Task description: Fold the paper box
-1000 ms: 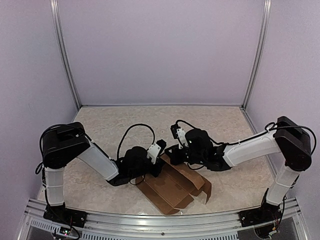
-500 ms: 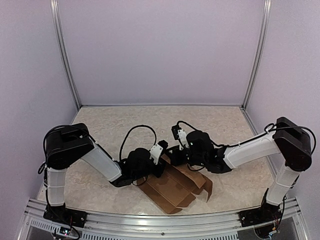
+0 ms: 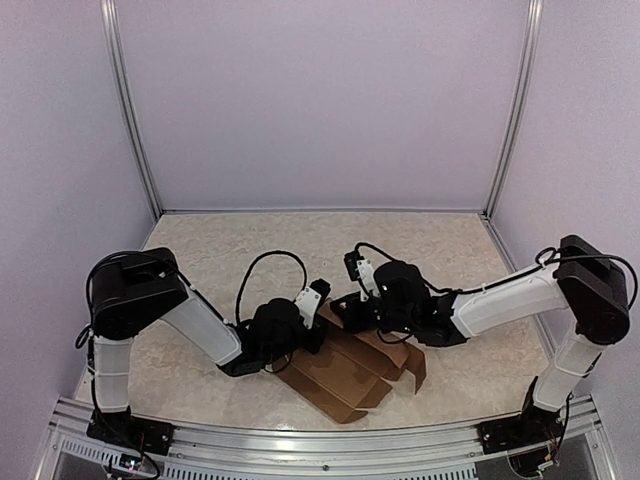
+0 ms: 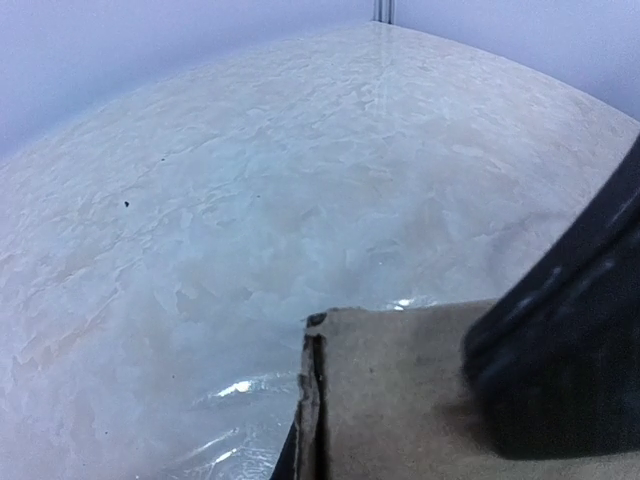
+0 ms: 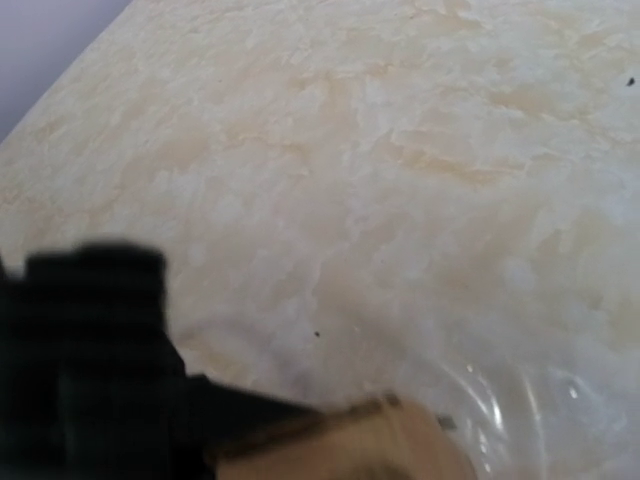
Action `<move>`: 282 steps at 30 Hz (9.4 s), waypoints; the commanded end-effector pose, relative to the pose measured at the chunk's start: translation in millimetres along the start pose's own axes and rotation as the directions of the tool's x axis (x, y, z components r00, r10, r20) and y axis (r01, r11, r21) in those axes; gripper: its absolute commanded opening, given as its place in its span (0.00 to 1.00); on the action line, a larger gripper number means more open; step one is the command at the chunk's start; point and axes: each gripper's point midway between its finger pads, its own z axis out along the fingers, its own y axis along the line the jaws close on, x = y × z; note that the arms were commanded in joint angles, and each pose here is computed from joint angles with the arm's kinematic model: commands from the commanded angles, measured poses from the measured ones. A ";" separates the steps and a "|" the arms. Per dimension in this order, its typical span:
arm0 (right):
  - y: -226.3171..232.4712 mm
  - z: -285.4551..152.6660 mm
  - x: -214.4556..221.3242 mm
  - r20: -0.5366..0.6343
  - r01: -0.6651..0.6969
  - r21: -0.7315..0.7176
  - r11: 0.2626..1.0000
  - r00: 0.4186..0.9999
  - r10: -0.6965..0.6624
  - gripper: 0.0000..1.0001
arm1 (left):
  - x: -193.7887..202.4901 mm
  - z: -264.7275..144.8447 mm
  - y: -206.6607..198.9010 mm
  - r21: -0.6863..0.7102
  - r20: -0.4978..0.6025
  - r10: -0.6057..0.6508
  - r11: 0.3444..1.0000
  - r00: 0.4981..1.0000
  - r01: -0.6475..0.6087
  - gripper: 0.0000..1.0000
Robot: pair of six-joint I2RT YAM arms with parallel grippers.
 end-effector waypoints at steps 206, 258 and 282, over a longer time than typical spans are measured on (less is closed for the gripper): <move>40.1 -139.8 -99.9 0.215 -0.337 -0.418 0.844 0.866 0.452 0.47 | -124.2 -73.1 52.1 0.118 0.134 -0.574 0.819 0.808 0.562 0.00; 84.1 -192.0 -94.5 0.070 0.442 -0.314 0.840 0.893 -0.444 0.51 | -136.0 -124.9 73.1 -0.024 0.154 -0.306 0.949 0.940 0.313 0.00; 75.5 -168.6 -112.0 0.121 0.444 -0.172 0.879 0.896 -0.428 0.49 | -139.7 -126.6 62.7 -0.008 0.136 -0.266 0.963 0.954 0.269 0.00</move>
